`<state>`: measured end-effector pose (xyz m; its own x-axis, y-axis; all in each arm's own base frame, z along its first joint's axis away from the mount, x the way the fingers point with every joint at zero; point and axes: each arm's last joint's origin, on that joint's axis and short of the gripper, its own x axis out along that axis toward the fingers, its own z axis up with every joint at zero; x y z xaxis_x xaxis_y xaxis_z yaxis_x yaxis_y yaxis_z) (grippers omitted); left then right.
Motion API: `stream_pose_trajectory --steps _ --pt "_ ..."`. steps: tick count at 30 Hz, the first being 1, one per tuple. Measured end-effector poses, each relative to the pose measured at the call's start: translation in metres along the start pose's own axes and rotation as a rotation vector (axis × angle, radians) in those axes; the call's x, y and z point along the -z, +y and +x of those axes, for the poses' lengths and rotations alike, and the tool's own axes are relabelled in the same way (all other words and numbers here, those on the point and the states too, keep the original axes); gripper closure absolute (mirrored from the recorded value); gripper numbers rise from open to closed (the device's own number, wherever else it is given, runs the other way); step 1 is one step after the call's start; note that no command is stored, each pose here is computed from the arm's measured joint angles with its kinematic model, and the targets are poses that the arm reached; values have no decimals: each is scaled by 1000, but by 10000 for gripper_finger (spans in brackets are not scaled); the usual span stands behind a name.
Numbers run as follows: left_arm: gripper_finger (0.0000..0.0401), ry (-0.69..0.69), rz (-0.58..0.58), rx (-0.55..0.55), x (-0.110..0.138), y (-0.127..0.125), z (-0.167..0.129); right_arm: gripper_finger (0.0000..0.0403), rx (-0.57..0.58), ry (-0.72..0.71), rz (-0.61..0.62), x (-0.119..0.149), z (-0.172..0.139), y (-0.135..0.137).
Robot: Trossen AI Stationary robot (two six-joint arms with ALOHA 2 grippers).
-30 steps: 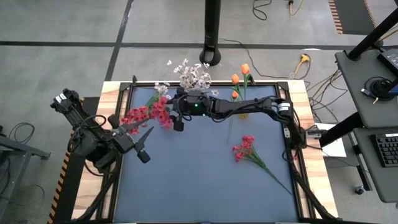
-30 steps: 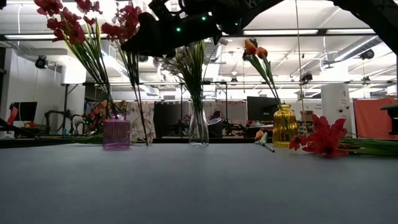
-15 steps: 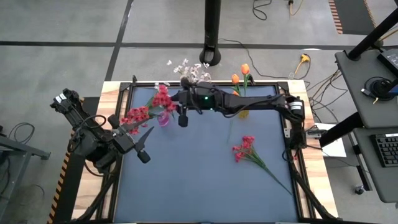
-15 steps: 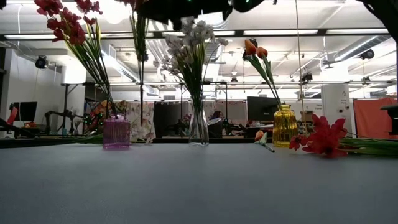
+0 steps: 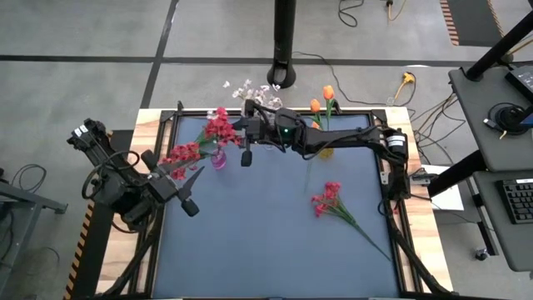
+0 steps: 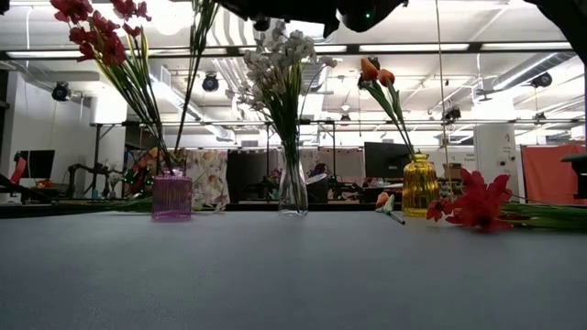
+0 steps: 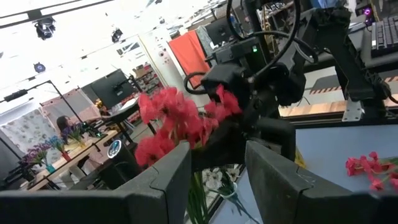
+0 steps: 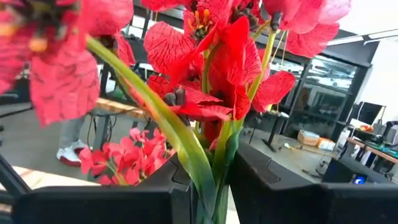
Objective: Sort flowers into vase by color
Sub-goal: Put the red flower into the purple vase
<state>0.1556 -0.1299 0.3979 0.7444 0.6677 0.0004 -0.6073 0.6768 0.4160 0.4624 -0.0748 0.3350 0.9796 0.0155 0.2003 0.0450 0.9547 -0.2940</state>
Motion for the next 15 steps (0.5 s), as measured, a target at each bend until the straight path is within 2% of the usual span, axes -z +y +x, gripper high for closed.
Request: stream_pose_trajectory --steps 9,15 --pt "264 1 -2 -1 0 -1 0 340 6 24 -20 25 5 -1" --pt "264 1 0 -1 0 -1 0 339 7 25 -22 30 7 0"
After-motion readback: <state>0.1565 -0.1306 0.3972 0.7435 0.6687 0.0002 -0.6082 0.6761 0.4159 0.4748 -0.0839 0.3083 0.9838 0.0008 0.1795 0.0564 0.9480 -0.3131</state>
